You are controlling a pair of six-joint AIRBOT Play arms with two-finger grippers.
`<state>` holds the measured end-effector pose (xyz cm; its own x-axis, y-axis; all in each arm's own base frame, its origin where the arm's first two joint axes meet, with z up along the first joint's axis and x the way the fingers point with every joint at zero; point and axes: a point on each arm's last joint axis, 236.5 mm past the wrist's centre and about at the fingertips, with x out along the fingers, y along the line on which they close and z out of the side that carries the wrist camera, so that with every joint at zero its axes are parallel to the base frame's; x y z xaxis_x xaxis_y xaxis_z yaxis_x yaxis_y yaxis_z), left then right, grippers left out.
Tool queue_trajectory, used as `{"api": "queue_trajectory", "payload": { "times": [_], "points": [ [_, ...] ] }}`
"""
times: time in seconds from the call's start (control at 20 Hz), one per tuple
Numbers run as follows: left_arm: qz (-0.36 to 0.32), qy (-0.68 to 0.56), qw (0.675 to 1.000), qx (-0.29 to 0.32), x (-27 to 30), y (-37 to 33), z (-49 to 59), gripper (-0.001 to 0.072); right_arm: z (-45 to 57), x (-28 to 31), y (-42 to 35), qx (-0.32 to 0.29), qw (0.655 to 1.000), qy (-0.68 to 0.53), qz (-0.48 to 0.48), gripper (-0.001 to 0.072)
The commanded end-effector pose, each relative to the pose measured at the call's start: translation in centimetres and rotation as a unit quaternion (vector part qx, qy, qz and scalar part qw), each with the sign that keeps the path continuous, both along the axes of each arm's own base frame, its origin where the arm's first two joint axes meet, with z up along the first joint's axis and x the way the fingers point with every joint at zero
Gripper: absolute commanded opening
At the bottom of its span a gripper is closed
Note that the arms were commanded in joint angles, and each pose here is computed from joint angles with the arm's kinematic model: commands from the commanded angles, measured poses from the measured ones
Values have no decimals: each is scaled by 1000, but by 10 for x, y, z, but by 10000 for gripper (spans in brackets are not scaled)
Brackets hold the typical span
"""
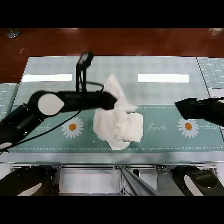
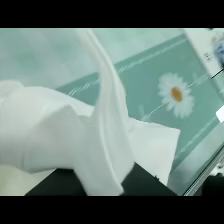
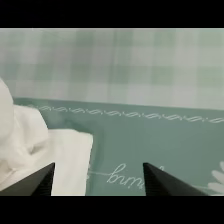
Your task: Fold the shirts.
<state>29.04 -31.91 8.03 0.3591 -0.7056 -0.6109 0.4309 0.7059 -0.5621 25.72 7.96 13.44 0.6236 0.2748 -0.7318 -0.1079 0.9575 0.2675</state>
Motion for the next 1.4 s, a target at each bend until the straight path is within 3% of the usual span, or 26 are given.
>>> {"api": "queue_trajectory", "payload": {
  "times": [0.0,0.05,0.1,0.25,0.35,0.45,0.55,0.7,0.8,1.0,1.35],
  "points": [
    [36,111,991,68,-27,56,-99,53,-53,-8,31,53,994,94,30,632],
    [43,134,987,77,-31,68,-110,272,-74,-11,37,60,990,125,39,632],
    [47,154,983,87,-34,80,-117,706,-93,-13,41,63,985,154,44,632],
    [60,185,972,134,-21,135,-107,699,-111,4,37,54,982,176,47,633],
    [107,179,965,160,2,190,-82,699,-95,34,-3,34,988,148,-6,632],
    [189,156,958,150,23,242,-59,699,-91,44,-65,12,986,141,-89,632],
    [239,177,950,97,22,257,-61,699,-116,21,-103,25,970,187,-154,631],
    [172,205,963,-21,5,206,-79,698,-166,-15,-63,119,946,264,-148,631],
    [164,225,959,-47,1,194,-101,698,-184,-28,-14,171,939,281,-97,631],
    [150,264,952,-41,-1,189,-139,698,-193,-35,32,158,948,275,-31,631],
    [129,263,955,-56,10,154,-164,685,-200,-36,60,163,943,289,-25,631]
  ]
}}
